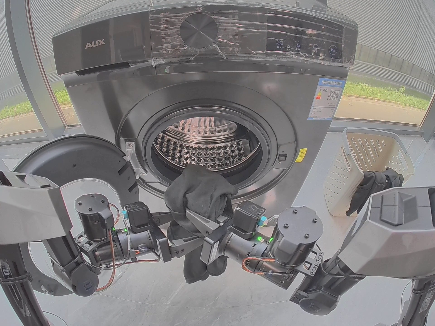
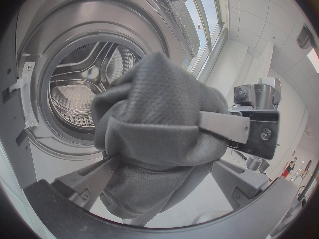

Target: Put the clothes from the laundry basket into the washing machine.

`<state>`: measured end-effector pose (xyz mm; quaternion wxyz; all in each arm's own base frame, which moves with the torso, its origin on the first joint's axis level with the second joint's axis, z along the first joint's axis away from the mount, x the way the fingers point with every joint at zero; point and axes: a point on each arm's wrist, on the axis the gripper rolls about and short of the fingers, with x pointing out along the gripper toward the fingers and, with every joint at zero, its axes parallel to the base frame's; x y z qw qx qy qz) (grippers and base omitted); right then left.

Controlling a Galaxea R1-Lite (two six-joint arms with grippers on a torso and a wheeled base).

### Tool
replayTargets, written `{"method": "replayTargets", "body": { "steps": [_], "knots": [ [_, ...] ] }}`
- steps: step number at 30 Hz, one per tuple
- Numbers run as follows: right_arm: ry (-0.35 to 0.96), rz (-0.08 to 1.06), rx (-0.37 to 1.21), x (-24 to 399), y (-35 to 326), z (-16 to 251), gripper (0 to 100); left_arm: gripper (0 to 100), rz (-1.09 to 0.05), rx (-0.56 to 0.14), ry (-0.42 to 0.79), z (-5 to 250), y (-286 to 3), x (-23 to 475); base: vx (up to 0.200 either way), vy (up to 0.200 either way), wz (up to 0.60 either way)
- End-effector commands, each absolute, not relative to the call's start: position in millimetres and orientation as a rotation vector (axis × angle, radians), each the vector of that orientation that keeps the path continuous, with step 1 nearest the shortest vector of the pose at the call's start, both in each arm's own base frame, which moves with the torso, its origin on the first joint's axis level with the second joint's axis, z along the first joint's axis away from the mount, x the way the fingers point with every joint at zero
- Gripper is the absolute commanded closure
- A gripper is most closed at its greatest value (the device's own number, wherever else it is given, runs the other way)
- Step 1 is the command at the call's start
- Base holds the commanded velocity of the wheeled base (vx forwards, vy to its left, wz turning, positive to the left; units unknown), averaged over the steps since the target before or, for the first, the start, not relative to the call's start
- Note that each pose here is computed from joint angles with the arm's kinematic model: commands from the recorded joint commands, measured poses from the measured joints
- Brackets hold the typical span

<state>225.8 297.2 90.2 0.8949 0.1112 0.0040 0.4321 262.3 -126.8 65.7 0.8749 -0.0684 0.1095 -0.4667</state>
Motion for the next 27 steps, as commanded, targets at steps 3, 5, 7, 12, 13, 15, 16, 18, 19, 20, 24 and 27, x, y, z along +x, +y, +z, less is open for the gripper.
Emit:
{"method": "replayTargets", "body": {
  "steps": [3, 5, 7, 12, 13, 15, 16, 18, 19, 20, 24, 27],
  "knots": [
    [0.014, 0.919, 0.23, 218.9, 302.6, 88.9, 100, 0, -0.98, -0.124, 0.237, 57.3, -132.1, 265.7, 0.0, 0.0, 0.0],
    [0.013, 0.922, 0.231, 218.0, 303.3, 89.0, 100, 0, -0.984, -0.123, 0.244, 54.8, -133.7, 265.8, 0.0, 0.0, 0.0],
    [0.015, 0.922, 0.23, 218.0, 303.3, 88.9, 100, 0, -0.986, -0.122, 0.24, 54.9, -135.2, 267.0, 0.0, 0.0, 0.0],
    [0.019, 0.922, 0.228, 217.9, 303.1, 87.3, 100, 100, -0.985, -0.122, 0.233, 55.7, -135.2, 268.1, 0.0, 0.0, 0.0],
    [0.02, 0.922, 0.227, 218.0, 303.2, 86.7, 100, 100, -0.985, -0.123, 0.234, 56.1, -135.1, 268.0, 0.0, 0.0, 0.0],
    [0.02, 0.922, 0.227, 218.2, 303.5, 86.4, 100, 100, -0.983, -0.124, 0.228, 57.4, -134.9, 268.6, 0.0, 0.0, 0.0],
    [0.02, 0.919, 0.227, 219.1, 302.9, 86.4, 100, 100, -0.982, -0.127, 0.223, 58.6, -134.8, 269.6, 0.0, 0.0, 0.0],
    [0.02, 0.908, 0.226, 222.0, 300.9, 85.9, 100, 100, -0.977, -0.127, 0.213, 60.1, -133.6, 271.4, 0.0, 0.0, 0.0],
    [0.019, 0.906, 0.227, 222.4, 300.6, 86.0, 100, 100, -0.977, -0.127, 0.212, 60.5, -133.6, 271.4, 0.0, 0.0, 0.0],
    [0.02, 0.892, 0.226, 224.5, 300.1, 84.8, 100, 100, -0.974, -0.127, 0.205, 61.9, -132.9, 272.1, 0.0, 0.0, 0.0],
    [0.017, 0.792, 0.225, 236.3, 294.9, 80.9, 100, 100, -0.961, -0.13, 0.164, 73.6, -128.8, 273.2, 0.0, 0.0, 0.0],
    [0.026, 0.757, 0.221, 242.3, 291.5, 75.4, 100, 100, -0.947, -0.13, 0.143, 79.1, -126.6, 273.2, 0.0, 0.0, 0.0]
  ]
}}
